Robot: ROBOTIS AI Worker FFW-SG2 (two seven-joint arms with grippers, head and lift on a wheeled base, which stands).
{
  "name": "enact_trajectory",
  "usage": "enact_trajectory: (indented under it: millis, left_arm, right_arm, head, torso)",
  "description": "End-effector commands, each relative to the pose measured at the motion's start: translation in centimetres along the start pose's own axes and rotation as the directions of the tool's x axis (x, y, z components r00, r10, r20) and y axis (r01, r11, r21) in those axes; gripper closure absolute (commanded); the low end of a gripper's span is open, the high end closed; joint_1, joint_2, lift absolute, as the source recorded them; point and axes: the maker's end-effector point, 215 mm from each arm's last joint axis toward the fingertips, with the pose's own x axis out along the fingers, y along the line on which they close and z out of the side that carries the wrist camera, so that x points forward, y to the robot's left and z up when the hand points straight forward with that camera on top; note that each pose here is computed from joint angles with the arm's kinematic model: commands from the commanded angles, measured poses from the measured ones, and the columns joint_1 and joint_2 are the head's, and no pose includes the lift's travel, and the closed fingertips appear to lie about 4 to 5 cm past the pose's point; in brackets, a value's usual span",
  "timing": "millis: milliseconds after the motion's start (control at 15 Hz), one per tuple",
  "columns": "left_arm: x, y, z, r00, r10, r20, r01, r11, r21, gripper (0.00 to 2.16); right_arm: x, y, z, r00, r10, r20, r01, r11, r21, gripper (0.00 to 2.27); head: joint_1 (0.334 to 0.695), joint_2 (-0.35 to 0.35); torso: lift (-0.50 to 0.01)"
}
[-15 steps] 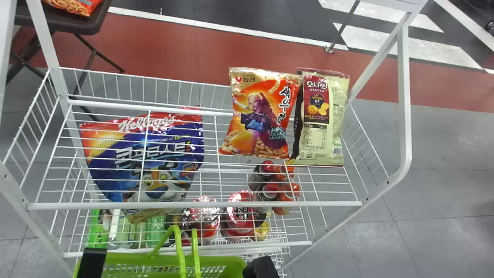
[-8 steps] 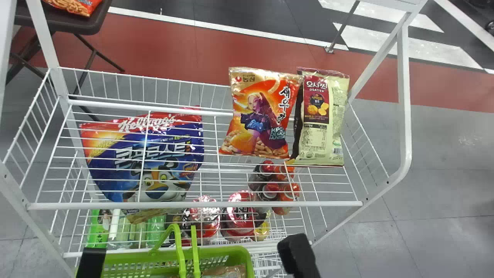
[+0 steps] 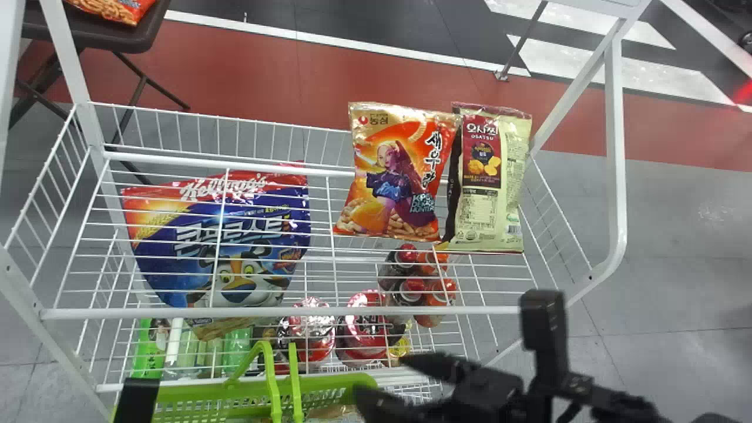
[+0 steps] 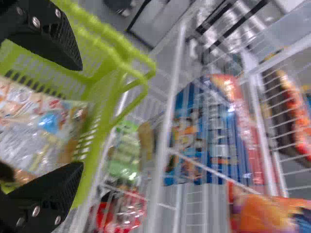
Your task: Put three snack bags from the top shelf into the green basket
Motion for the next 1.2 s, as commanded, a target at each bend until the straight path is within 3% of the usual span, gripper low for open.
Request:
enact_trajectory:
  millis: [0, 133, 200, 267, 600, 867, 1133]
  left_arm:
    - [0.5, -0.3, -0.4, 1.0, -0.005, -0.01, 0.005, 1.0, 0.0, 2.15]
    - [0.8, -0.1, -0.8, 1.0, 0.006, -0.017, -0.006, 1.0, 0.001, 2.15]
    - [0.9, -0.1, -1.1, 1.0, 0.01, -0.024, -0.01, 1.0, -0.002, 2.15]
    - [1.0, -0.1, -1.2, 1.0, 0.011, -0.026, -0.011, 1.0, -0.001, 2.15]
    - [1.7, -0.4, -1.9, 0.999, 0.008, -0.051, -0.008, 1.0, 0.002, 2.15]
    - [1.9, -0.9, -2.1, 0.998, -0.01, -0.057, 0.01, 1.0, 0.001, 2.15]
    - [1.7, -1.5, -2.2, 0.998, -0.029, -0.049, 0.029, 1.0, -0.002, 2.15]
  right_arm:
    - [-1.2, -2.7, 7.8, 0.966, -0.07, 0.247, 0.087, 0.994, -0.059, 0.07]
    - [-2.7, -4.5, 15.1, 0.835, -0.112, 0.539, 0.228, 0.962, -0.152, 0.07]
    - [-2.7, -5.2, 16.6, 0.783, -0.122, 0.611, 0.276, 0.947, -0.165, 0.06]
    - [-1.4, -5.9, 17.2, 0.767, -0.147, 0.625, 0.311, 0.936, -0.161, 0.06]
    - [2.3, -8.7, 17.8, 0.736, -0.261, 0.625, 0.404, 0.91, -0.096, 0.07]
    - [3.5, -10.6, 17.4, 0.702, -0.36, 0.614, 0.514, 0.853, -0.087, 0.08]
    - [6.6, -13.1, 17.3, 0.74, -0.398, 0.542, 0.515, 0.854, -0.076, 0.16]
  head:
    - [0.695, -0.35]
    - [0.695, -0.35]
    - [0.695, -0.35]
    - [0.695, -0.35]
    - [0.695, -0.35]
    - [0.695, -0.35]
    - [0.695, -0.35]
  torso:
    - [-0.05]
    - [-0.05]
    - [-0.05]
    - [-0.05]
    - [-0.05]
    - [-0.05]
    - [-0.05]
